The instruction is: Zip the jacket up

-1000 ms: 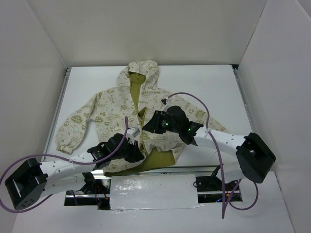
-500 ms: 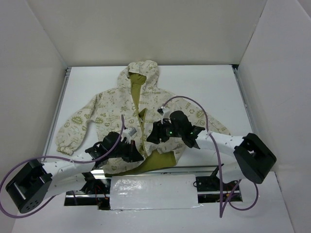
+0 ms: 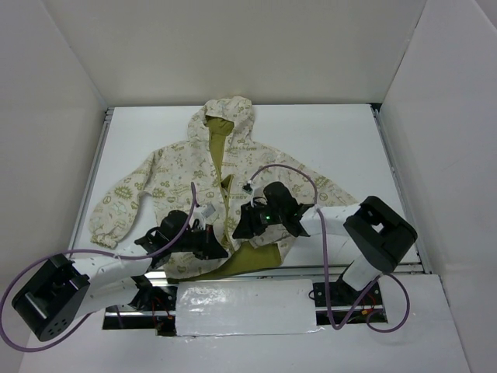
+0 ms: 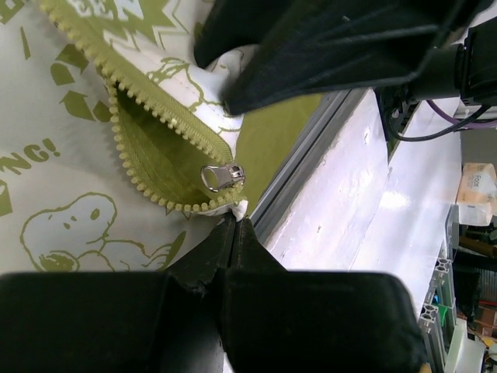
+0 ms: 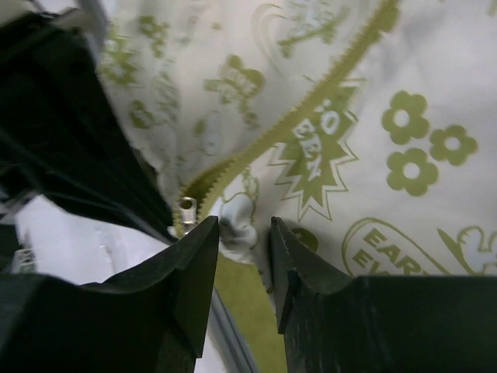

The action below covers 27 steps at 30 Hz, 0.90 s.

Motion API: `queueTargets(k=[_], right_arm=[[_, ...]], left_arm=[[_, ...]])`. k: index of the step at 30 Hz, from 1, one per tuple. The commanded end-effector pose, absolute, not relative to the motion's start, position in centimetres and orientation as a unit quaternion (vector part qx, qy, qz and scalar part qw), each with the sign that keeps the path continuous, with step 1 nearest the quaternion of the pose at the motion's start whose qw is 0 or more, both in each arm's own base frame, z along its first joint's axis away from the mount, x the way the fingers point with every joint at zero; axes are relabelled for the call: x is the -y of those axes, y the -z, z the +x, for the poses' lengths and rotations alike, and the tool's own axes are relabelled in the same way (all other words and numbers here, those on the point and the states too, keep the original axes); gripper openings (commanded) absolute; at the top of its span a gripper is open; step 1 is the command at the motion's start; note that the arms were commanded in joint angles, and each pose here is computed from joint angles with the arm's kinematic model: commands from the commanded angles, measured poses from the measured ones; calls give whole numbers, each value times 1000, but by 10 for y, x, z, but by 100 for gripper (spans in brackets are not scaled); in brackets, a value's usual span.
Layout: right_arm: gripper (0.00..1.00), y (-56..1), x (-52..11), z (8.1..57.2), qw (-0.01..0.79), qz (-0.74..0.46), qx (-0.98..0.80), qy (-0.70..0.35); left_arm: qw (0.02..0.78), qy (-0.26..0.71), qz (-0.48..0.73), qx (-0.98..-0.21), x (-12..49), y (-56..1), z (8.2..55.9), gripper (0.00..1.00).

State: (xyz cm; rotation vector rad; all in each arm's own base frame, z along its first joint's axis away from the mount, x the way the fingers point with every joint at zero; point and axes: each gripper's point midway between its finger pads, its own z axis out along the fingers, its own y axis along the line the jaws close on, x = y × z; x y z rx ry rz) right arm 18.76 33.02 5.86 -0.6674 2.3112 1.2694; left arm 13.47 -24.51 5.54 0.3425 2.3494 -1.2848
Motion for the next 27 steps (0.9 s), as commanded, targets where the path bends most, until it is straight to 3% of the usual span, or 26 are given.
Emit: queueTargets(k=[1,5,8,10,12,15,22,27], right_arm=[[40,-91,-346,178,219,-263,-776,-529],[31,-89,-346,161,186,-252,-763,-565],[7,-89,-349,155,181,-243,-761,-573],[1,-83,-349,154,185,-230,-776,-558],[0,-87,-350,151,197,-225,-778,-552],[0,-91,-353,145,209,-213,-784,-544],[0,-76,-350,150,213,-138,-818,-516],[0,-54,-339,166,229,-72,-848,-473]], left_arm=[[232,484,141,-832,250,-67,138,0],[233,477,135,-836,249,-65,141,2],[227,464,125,-847,246,-58,142,11],[224,454,114,-855,244,-53,144,24],[225,435,99,-866,239,-46,147,33],[223,426,89,-872,236,-41,148,37],[236,453,90,-855,248,-54,157,22],[233,466,91,-849,253,-55,159,29]])
